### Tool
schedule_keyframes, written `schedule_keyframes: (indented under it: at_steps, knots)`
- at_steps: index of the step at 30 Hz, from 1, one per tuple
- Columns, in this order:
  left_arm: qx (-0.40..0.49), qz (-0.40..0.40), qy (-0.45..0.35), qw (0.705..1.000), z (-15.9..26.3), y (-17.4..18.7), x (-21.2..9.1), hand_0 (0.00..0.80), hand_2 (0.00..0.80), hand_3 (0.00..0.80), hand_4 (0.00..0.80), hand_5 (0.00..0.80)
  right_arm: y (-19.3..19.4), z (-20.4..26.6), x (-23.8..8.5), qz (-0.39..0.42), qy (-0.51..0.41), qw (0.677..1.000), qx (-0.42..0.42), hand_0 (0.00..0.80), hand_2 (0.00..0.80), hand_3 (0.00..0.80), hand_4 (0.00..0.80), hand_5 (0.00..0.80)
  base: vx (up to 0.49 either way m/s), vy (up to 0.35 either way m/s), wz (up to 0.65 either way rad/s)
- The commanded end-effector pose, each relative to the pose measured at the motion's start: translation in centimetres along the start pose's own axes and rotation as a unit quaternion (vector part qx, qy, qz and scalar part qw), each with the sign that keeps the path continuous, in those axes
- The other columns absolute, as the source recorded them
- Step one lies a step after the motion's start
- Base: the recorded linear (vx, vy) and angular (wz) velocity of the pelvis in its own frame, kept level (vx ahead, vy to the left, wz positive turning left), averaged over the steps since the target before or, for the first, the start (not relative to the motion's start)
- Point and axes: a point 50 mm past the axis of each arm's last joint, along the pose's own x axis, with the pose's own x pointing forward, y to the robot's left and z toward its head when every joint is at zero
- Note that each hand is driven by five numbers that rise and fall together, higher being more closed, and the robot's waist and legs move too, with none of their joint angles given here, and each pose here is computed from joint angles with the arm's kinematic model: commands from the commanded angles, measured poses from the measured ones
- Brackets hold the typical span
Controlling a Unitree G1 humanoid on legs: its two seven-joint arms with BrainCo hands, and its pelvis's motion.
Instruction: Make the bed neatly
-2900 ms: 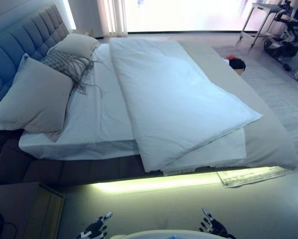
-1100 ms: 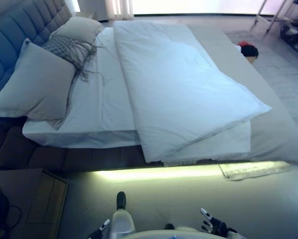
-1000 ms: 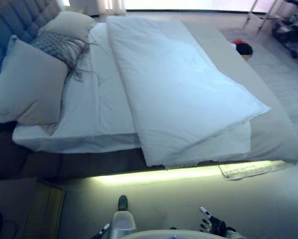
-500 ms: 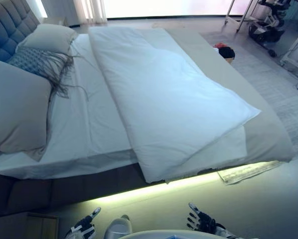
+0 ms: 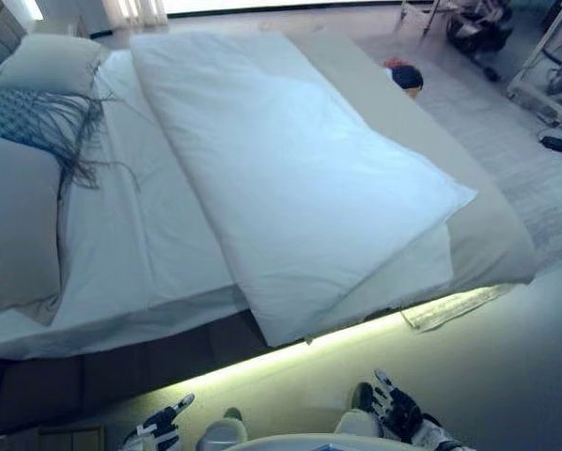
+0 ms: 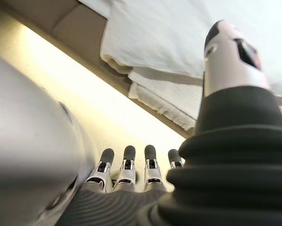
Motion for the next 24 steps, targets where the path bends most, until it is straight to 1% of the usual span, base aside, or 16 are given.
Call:
schedule_keyframes:
  at_steps: [1,5,7,9,11,13,16,19,23,24]
  knots:
    - [-0.026,-0.019,-0.008,0.999,-0.1,-1.4,0.2,0.000,0.000,0.000,0.000,0.000,0.2,2.7,0.1,-0.008,-0.042,0.999,0.001,0.000,0.000,0.000,0.000,0.000,0.210,-0.197,0.22]
    - [-0.015,-0.043,-0.007,0.999,-1.2,-2.5,0.1,0.000,0.000,0.000,0.000,0.000,-0.2,3.5,0.0,-0.018,-0.051,0.999,-0.007,0.000,0.000,0.000,0.000,0.000,0.154,-0.112,0.14]
    - [0.016,-0.071,-0.008,0.997,-1.1,-3.7,0.1,0.000,0.000,0.000,0.000,0.000,-0.7,3.8,-0.3,-0.023,-0.067,0.997,0.010,0.000,0.000,0.000,0.000,0.000,0.075,-0.042,0.28]
    - [0.038,-0.096,-0.015,0.995,-0.5,-4.9,0.2,0.000,0.000,0.000,0.000,0.000,-0.4,5.1,-0.3,-0.018,-0.095,0.995,0.018,0.000,0.000,0.000,0.000,0.000,-0.024,0.079,0.64]
    - [0.049,-0.096,-0.016,0.994,-0.2,-5.0,0.2,0.000,0.000,0.000,0.000,0.000,0.3,6.0,-0.1,-0.009,-0.108,0.994,0.015,0.000,0.000,0.000,0.000,0.000,-0.034,0.088,0.63]
    - [0.058,-0.091,-0.036,0.994,1.4,-4.9,0.3,0.000,0.000,0.000,0.000,0.000,1.5,7.6,-0.1,0.016,-0.136,0.990,0.031,0.000,0.000,0.000,0.000,0.000,-0.111,0.001,0.18]
    - [0.061,-0.084,-0.058,0.993,3.5,-4.9,0.4,0.000,0.000,0.000,0.000,0.000,2.6,9.1,0.0,0.023,-0.162,0.986,0.043,0.000,0.000,0.000,0.000,0.000,-0.113,-0.082,-0.06]
    - [0.064,-0.081,-0.083,0.991,5.1,-4.9,0.3,0.000,0.000,0.000,0.000,0.000,3.8,10.8,-0.2,0.040,-0.201,0.975,0.082,0.000,0.000,0.000,0.000,0.000,-0.093,-0.139,0.17]
    - [0.051,-0.089,-0.108,0.989,6.6,-5.3,0.2,0.000,0.000,0.000,0.000,0.000,4.8,14.3,-0.9,0.044,-0.248,0.963,0.097,0.000,0.000,0.000,0.000,0.000,-0.068,-0.083,0.06]
    - [0.046,-0.096,-0.118,0.987,7.2,-5.6,0.1,0.000,0.000,0.000,0.000,0.000,5.4,16.1,-1.4,0.047,-0.269,0.956,0.109,0.000,0.000,0.000,0.000,0.000,-0.099,-0.056,-0.01]
